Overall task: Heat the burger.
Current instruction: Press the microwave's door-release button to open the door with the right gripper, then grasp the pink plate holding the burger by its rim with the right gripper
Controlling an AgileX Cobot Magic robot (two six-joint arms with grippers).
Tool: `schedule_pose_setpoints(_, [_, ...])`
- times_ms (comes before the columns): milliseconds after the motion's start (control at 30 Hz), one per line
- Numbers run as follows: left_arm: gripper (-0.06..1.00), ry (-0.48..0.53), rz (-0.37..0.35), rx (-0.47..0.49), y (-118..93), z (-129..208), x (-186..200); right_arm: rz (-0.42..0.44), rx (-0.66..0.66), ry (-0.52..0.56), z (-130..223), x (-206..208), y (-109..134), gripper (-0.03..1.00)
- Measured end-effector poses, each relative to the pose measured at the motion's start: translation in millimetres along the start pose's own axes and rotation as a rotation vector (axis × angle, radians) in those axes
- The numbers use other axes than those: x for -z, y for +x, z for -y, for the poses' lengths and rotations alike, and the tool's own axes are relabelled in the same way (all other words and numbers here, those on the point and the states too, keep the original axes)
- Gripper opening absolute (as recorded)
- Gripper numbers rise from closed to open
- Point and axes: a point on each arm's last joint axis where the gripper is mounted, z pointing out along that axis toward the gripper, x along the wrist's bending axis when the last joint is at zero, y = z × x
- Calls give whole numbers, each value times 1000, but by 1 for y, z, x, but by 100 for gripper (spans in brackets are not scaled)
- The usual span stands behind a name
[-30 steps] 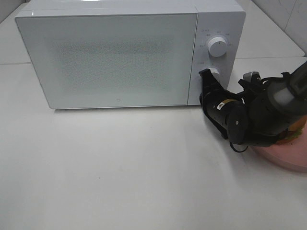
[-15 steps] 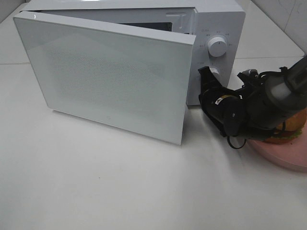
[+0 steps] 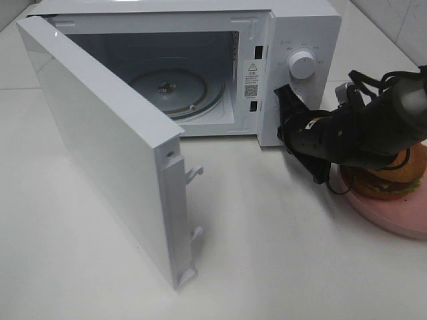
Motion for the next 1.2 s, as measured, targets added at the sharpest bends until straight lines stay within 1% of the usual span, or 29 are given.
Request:
schedule_pose_setpoints(33, [0, 0, 0, 0, 0, 0, 0, 0, 0, 0, 0, 0, 0, 1])
schedule_pose_setpoints(67, [0, 0, 0, 0, 0, 0, 0, 17, 39, 28, -1, 3, 3, 1])
schedule_pose_setpoints(100, [0, 0, 0, 0, 0, 0, 0, 35, 123, 93, 4, 8, 7, 2])
schedule_pose_setpoints(133, [0, 0, 0, 0, 0, 0, 0, 35, 123, 93, 4, 8, 7, 2])
schedule_pose_setpoints(167, [0, 0, 0, 0, 0, 0, 0, 17, 164, 111, 7, 10, 13, 3])
schedule_pose_setpoints(200, [0, 0, 0, 0, 0, 0, 0, -20, 236, 136, 10, 16, 27, 4])
schedule_pose_setpoints(233, [0, 0, 0, 0, 0, 0, 0, -20, 236, 136, 10, 16, 27, 4])
schedule_pose_setpoints(267, [0, 0, 0, 0, 0, 0, 0, -22, 287, 152, 9, 21, 34, 5])
schedule_pose_setpoints(400, [0, 0, 0, 0, 0, 0, 0, 10, 347, 188, 9, 27, 35, 6])
schedule_pose_setpoints(467, [0, 0, 0, 0, 0, 0, 0, 40, 412, 227, 9, 32, 35, 7])
schedule_pose_setpoints(500, [0, 0, 0, 0, 0, 0, 0, 40, 412, 227, 9, 32, 35, 7])
schedule_pose_setpoints(567, [0, 0, 0, 0, 0, 0, 0, 55, 495, 258, 9, 39, 37, 8])
schedule_pose_setpoints(600, [0, 0, 0, 0, 0, 0, 0, 55, 495, 258, 9, 39, 37, 8])
schedule_pose_setpoints(633, [0, 0, 0, 0, 0, 0, 0, 61, 558, 278, 9, 41, 38, 9])
schedule_pose_setpoints(667, [0, 0, 0, 0, 0, 0, 0, 62, 595, 289, 8, 43, 38, 9])
schedule_pose_setpoints(700, [0, 0, 0, 0, 0, 0, 0, 62, 595, 289, 8, 43, 38, 9])
schedule_pose_setpoints(733, [0, 0, 0, 0, 0, 0, 0, 67, 662, 311, 8, 47, 39, 10])
schedule_pose_setpoints(767, [0, 0, 0, 0, 0, 0, 0, 66, 697, 321, 8, 49, 40, 10])
schedule_pose_setpoints(800, [0, 0, 0, 0, 0, 0, 0, 66, 697, 321, 8, 49, 40, 10])
schedule_pose_setpoints(833, [0, 0, 0, 0, 0, 0, 0, 68, 765, 344, 8, 53, 40, 11])
schedule_pose_setpoints(867, [0, 0, 0, 0, 0, 0, 0, 68, 765, 344, 8, 53, 40, 11])
schedule_pose_setpoints(900, [0, 0, 0, 0, 0, 0, 0, 59, 829, 356, 7, 57, 43, 11])
schedule_pose_setpoints(967, [0, 0, 0, 0, 0, 0, 0, 57, 858, 365, 7, 58, 43, 12])
schedule_pose_setpoints(1000, [0, 0, 0, 0, 0, 0, 0, 53, 941, 387, 6, 62, 44, 13])
schedule_pose_setpoints(1033, [0, 0, 0, 0, 0, 0, 0, 52, 974, 397, 6, 64, 44, 13])
schedule_pose_setpoints(1067, [0, 0, 0, 0, 0, 0, 0, 52, 974, 397, 6, 64, 44, 13])
schedule_pose_setpoints(1100, [0, 0, 0, 0, 0, 0, 0, 60, 1051, 429, 5, 68, 43, 15])
schedule_pose_setpoints(1167, [0, 0, 0, 0, 0, 0, 0, 66, 1082, 444, 5, 70, 43, 15])
schedule_pose_setpoints(1200, [0, 0, 0, 0, 0, 0, 0, 81, 1140, 475, 5, 73, 41, 17])
